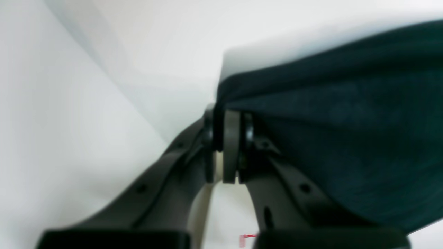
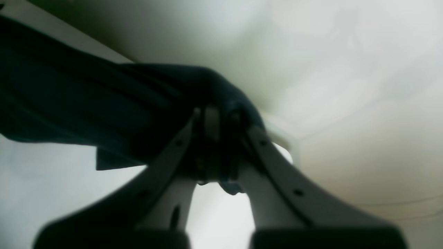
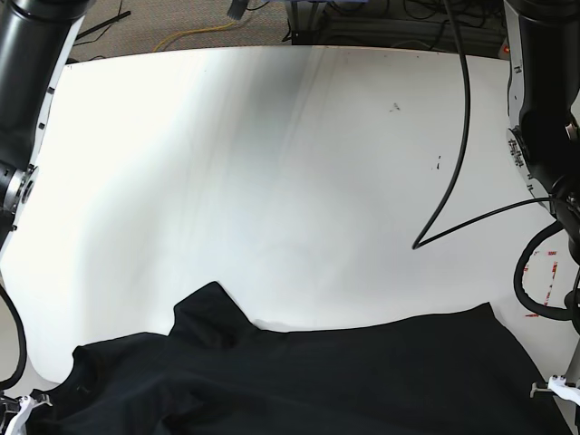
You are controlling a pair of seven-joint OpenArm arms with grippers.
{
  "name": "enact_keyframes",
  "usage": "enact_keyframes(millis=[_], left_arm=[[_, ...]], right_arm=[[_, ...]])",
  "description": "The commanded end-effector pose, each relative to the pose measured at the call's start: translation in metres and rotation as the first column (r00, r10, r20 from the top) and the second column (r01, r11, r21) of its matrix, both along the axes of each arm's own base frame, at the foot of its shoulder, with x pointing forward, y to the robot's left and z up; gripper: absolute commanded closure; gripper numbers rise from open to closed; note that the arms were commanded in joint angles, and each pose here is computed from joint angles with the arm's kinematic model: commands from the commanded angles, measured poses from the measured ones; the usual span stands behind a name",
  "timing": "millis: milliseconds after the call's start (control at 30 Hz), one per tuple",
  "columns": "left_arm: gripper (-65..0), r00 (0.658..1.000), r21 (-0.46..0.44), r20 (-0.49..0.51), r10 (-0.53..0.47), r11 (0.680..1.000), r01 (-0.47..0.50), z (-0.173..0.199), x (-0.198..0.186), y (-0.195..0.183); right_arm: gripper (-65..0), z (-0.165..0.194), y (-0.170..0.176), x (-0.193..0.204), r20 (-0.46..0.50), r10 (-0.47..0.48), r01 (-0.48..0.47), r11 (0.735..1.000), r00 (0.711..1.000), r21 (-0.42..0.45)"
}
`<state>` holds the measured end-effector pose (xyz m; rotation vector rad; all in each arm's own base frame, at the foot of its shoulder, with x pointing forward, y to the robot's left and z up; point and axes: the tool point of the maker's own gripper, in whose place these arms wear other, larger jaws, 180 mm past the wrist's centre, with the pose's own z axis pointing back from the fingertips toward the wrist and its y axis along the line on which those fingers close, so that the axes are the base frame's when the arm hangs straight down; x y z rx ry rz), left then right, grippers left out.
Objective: Fold the T-shirt properly
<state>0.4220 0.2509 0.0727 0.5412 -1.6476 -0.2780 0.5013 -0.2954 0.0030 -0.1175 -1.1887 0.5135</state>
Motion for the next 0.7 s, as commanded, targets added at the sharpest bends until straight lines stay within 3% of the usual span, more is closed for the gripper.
enact_keyframes(millis=[0,167,367,500,667], left_arm=[[-0.3,1.0,0.035,-0.001,0.014,0.999,-0.014,-0.003,-0.003,0.003],[-0.3,0.997,0.042,-0.075,0.005,0.999,-0.001,-0.037,-0.001,-0.001],[-0.3,0.976,0.016,-0.217,-0.016,1.0,0.02,-0.101,0.0,-0.008],[-0.1,0.941,0.006,-0.336,-0.032,0.999,0.036,-0.155,-0.007,-0.01],[-0.1,0.862,-0.03,-0.502,-0.063,0.998,0.055,-0.234,-0.031,-0.018]], right_arm=[[0.0,0.011,-0.007,-0.009,0.03,-0.014,0.016,0.998,0.999,-0.057],[0.0,-0.035,0.002,-0.019,-0.033,0.003,-0.007,0.995,0.999,-0.096],[0.0,-0.11,-0.003,-0.045,-0.129,-0.014,0.008,0.999,0.992,-0.046],[0.0,-0.158,0.0,-0.064,-0.199,-0.018,0.02,1.0,0.98,0.009],[0.0,-0.216,0.007,-0.1,-0.29,-0.02,0.034,0.999,0.957,0.042]])
